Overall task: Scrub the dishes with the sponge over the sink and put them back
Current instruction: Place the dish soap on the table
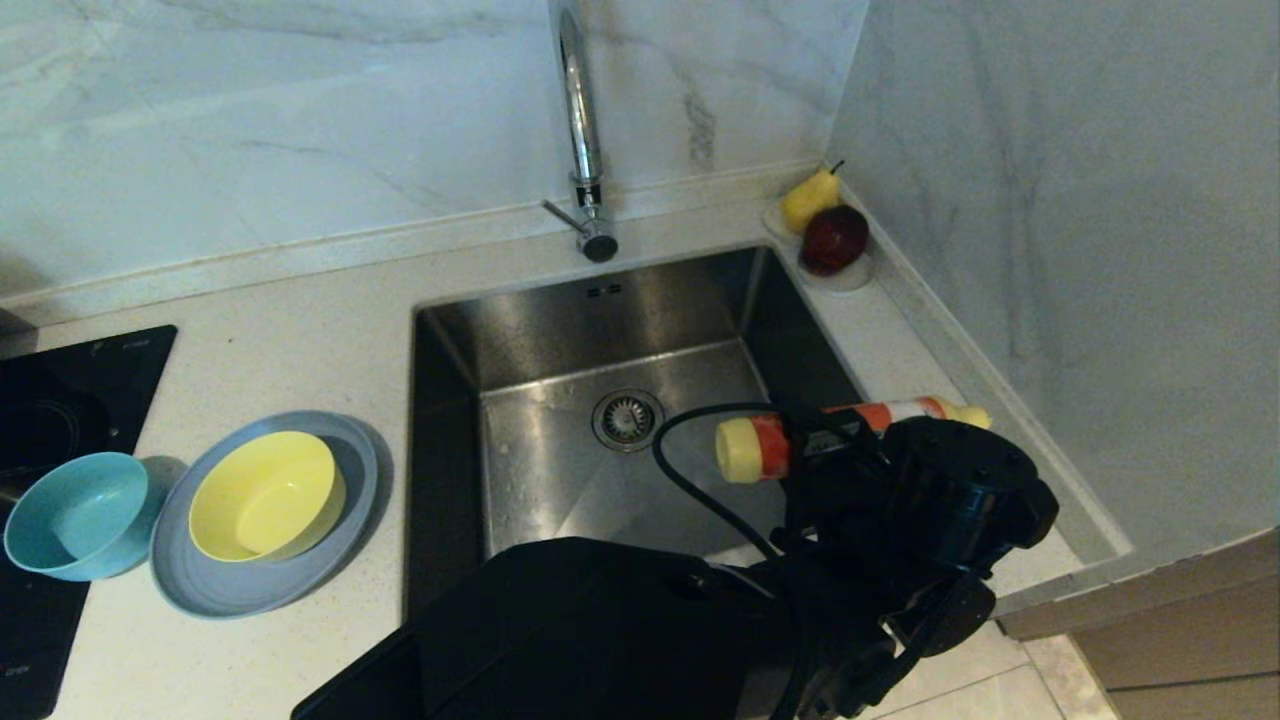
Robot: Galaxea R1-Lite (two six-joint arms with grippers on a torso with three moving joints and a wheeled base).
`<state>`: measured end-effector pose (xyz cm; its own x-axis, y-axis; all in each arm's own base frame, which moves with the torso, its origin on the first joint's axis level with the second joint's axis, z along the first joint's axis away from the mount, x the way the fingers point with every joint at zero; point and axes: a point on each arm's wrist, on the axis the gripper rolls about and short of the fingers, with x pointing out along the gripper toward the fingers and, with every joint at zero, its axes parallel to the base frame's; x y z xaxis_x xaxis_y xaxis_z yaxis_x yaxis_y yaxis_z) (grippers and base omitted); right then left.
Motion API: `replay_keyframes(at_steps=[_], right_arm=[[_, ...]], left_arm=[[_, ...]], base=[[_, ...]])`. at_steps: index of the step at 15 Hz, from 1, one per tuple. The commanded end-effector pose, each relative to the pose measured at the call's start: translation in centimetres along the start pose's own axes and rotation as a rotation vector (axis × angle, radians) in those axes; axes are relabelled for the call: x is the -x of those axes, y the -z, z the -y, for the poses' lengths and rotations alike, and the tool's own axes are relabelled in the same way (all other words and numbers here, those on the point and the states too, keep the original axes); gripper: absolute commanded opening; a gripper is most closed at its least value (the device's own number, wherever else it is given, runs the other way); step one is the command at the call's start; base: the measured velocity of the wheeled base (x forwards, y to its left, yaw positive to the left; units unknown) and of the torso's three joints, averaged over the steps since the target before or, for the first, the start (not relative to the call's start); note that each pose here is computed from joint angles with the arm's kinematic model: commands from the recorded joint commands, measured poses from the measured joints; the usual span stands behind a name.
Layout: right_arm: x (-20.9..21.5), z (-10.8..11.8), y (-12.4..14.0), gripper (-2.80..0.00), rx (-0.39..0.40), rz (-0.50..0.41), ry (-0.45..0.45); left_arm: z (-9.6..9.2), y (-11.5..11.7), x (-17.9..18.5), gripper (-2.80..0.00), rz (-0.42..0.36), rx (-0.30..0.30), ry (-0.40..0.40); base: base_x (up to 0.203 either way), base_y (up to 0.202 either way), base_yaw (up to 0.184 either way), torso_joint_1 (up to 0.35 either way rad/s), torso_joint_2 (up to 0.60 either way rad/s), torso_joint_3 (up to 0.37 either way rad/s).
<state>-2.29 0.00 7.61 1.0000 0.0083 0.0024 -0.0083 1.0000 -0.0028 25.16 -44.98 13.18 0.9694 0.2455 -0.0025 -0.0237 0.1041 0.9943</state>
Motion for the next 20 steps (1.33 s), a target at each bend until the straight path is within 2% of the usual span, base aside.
replay_keyframes(at_steps=[1, 4, 9, 12, 13, 15, 18, 20], right_arm=[[0.0, 0.0, 0.0, -2.8, 0.0, 0.001, -0.001], [0.0, 0.0, 0.0, -2.8, 0.0, 0.001, -0.001], [0.0, 0.0, 0.0, -2.8, 0.0, 0.001, -0.001], [0.0, 0.0, 0.0, -2.8, 0.0, 0.001, -0.001], [0.0, 0.0, 0.0, -2.8, 0.0, 0.001, -0.001], [0.0, 0.0, 0.0, -2.8, 0.0, 0.002, -0.001], [0.0, 0.0, 0.0, -2.8, 0.0, 0.001, -0.001], [0.0, 0.0, 0.0, -2.8, 0.0, 0.001, -0.001]], left_arm=[[-2.9, 0.5, 0.1, -2.8, 0.01, 0.065, -0.013], [-5.7, 0.8, 0.2, -2.8, 0.132, 0.162, -0.018], [-10.9, 1.9, 0.5, -2.8, 0.367, 0.389, -0.01], [-14.2, 3.1, 0.8, -2.8, 0.462, 0.515, -0.009], [-15.1, 3.5, 0.6, -2.8, 0.495, 0.578, 0.0], [-16.3, 4.1, 0.4, -2.8, 0.538, 0.706, 0.026], [-18.6, 5.5, 0.1, -2.8, 0.637, 0.851, 0.105], [-20.9, 7.1, 0.1, -2.8, 0.705, 0.908, 0.167]], base=[[0.0, 0.0, 0.0, 0.0, 0.0, 0.0], [0.0, 0.0, 0.0, 0.0, 0.0, 0.0], [0.0, 0.0, 0.0, 0.0, 0.0, 0.0], [0.0, 0.0, 0.0, 0.0, 0.0, 0.0], [0.0, 0.0, 0.0, 0.0, 0.0, 0.0], [0.0, 0.0, 0.0, 0.0, 0.0, 0.0], [0.0, 0.0, 0.0, 0.0, 0.0, 0.0], [0.0, 0.0, 0.0, 0.0, 0.0, 0.0]])
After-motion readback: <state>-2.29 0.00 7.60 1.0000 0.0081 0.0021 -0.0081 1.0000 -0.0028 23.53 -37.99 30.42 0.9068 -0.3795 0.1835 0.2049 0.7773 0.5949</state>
